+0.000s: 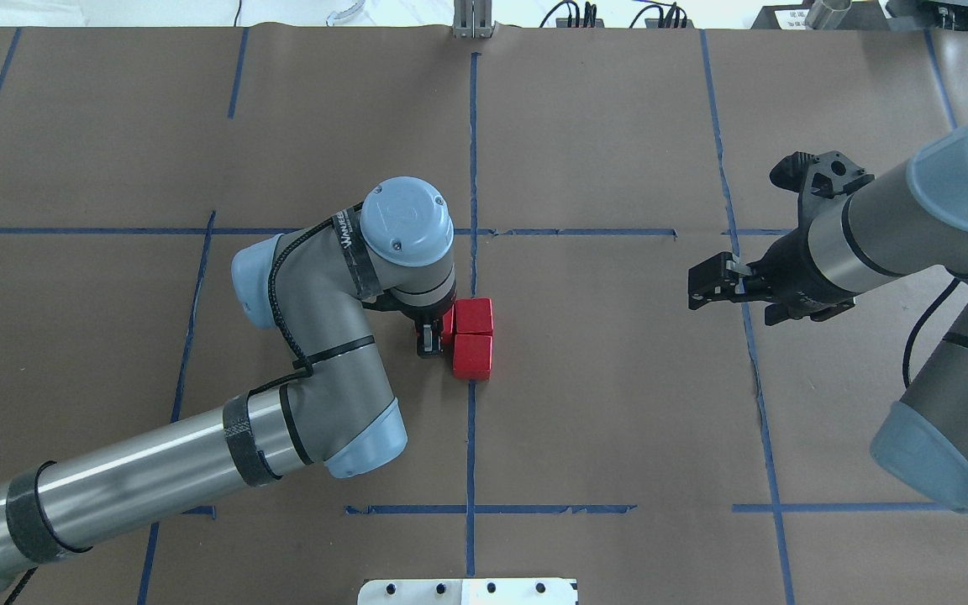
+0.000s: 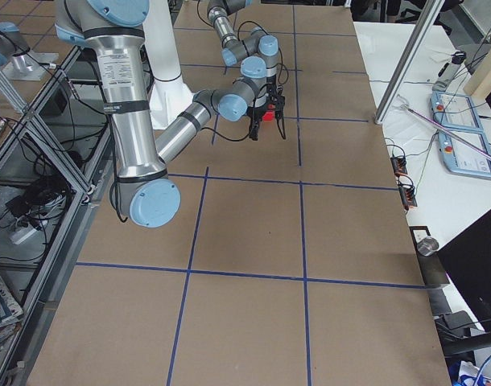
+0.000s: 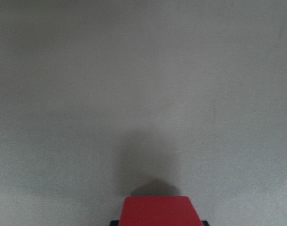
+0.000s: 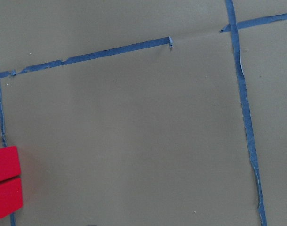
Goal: Form red blocks into L shape at center
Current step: 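Lower the cube against the farther cube and adjust its position, then open the left gripper and lift it off the cube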
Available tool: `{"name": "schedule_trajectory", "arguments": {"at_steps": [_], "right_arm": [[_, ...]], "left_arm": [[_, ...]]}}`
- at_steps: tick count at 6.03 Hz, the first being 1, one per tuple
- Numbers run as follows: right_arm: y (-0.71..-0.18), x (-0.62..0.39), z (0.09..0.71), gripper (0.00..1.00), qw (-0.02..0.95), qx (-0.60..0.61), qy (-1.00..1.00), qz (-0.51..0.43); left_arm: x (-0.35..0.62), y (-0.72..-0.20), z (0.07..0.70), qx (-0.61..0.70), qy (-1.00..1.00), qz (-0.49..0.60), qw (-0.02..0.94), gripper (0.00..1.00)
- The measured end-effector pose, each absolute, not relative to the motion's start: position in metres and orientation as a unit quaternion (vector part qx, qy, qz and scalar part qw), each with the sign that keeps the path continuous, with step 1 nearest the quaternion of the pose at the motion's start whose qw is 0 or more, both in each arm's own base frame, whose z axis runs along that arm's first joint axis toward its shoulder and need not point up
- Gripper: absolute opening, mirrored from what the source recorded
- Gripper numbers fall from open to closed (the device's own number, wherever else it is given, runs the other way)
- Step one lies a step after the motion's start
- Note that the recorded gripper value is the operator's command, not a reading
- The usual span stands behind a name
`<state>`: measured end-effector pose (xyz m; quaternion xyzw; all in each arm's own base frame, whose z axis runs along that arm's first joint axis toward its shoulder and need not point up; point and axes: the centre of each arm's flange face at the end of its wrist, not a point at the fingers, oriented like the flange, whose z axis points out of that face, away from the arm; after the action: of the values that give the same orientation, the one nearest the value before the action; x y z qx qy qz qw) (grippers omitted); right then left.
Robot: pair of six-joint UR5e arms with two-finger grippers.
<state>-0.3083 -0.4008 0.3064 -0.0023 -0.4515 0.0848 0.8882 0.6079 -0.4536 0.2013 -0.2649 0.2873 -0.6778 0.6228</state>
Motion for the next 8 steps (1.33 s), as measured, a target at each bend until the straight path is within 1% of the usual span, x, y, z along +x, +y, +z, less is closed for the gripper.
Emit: {"name": "schedule_trajectory", "arguments": {"at_steps": [3, 5, 6, 8], "right_arm": [[-0.401, -0.308, 0.306, 1.0, 0.888, -0.002, -0.451, 0.085], [-0.401, -0.308, 0.307, 1.0, 0.888, -0.003, -0.451, 0.085], [-0.402, -0.306, 0.307, 1.0, 0.888, -0.003, -0.451, 0.086], [-0.403, -0.286, 0.318, 1.0, 0.891, 0.001, -0.445, 0.09]], "left_arm": [[0.606, -0.454, 0.197, -0.265, 0.291, -0.675, 0.624, 1.0], [0.58, -0.457, 0.184, -0.26, 0.31, -0.662, 0.631, 1.0], [0.548, -0.451, 0.18, -0.248, 0.325, -0.629, 0.661, 1.0], [0.466, -0.425, 0.192, -0.201, 0.36, -0.529, 0.742, 1.0]]}}
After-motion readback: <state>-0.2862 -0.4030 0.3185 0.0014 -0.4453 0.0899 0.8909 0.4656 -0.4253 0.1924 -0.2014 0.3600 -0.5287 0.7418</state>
